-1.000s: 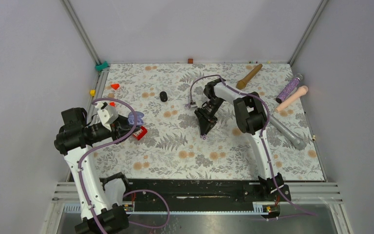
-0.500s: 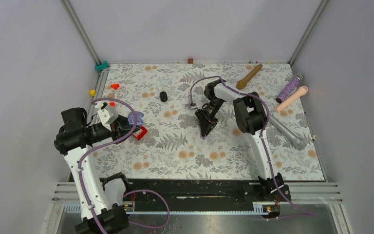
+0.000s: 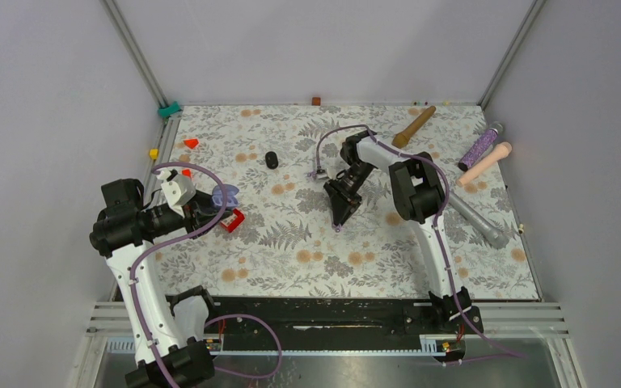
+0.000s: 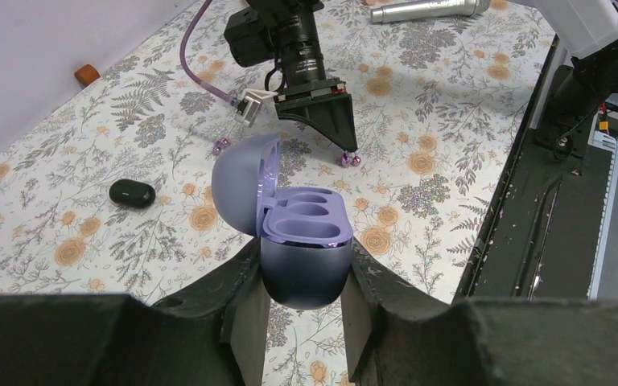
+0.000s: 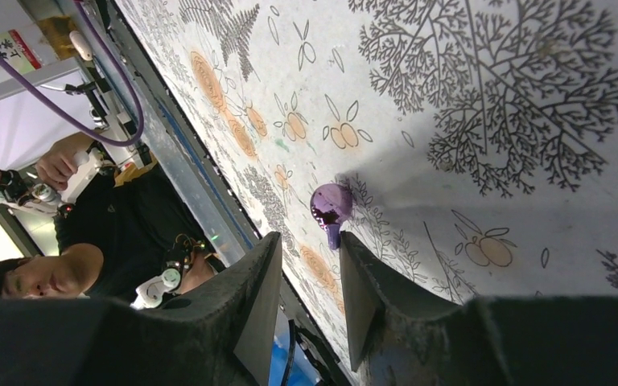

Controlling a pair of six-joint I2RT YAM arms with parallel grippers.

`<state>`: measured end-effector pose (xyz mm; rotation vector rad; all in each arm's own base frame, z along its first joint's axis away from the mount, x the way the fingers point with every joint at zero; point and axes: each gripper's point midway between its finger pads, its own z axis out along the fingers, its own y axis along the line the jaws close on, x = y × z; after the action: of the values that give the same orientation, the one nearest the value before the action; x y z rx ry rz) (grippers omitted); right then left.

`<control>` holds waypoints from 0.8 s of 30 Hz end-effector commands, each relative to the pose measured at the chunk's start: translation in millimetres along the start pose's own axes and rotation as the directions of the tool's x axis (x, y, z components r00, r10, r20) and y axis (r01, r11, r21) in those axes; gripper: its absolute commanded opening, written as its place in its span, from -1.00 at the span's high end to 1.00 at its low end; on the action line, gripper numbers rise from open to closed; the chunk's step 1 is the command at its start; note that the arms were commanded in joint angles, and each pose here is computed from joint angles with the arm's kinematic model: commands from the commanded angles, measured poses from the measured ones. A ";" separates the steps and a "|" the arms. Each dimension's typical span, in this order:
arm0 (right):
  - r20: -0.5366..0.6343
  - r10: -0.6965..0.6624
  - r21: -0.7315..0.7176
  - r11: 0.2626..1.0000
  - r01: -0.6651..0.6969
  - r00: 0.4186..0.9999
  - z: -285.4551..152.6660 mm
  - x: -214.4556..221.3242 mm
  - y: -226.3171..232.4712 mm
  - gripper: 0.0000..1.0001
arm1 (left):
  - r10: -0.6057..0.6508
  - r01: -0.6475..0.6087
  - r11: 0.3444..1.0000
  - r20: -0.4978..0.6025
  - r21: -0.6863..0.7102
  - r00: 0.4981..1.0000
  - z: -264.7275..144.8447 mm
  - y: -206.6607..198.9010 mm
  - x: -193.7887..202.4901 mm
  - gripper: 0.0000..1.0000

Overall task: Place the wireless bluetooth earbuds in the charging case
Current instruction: Pick up the earbud from the center of the board.

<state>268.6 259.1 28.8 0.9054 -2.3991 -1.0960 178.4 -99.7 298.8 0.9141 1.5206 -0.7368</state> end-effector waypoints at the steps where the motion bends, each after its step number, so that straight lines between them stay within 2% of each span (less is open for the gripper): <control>1: 0.034 -0.028 -0.031 0.999 0.029 0.999 -18.6 4.3 21.7 0.20 | 0.043 -0.044 0.999 0.050 0.013 0.998 0.7 -3.6 -9.3 1.00; 17: 0.068 0.002 -0.005 1.000 -0.002 0.998 -9.8 -0.5 8.3 0.20 | 0.046 -0.046 0.999 0.052 0.010 0.998 0.4 -3.7 -9.8 1.00; 24: 0.074 -0.007 -0.026 1.000 0.009 0.997 -8.8 0.0 11.9 0.35 | 0.047 -0.047 0.999 0.053 0.010 0.998 0.4 -4.3 -10.1 1.00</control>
<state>264.6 255.1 18.4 0.8429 -2.4108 -1.1129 177.9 -99.4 299.5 0.9132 1.5182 -0.7288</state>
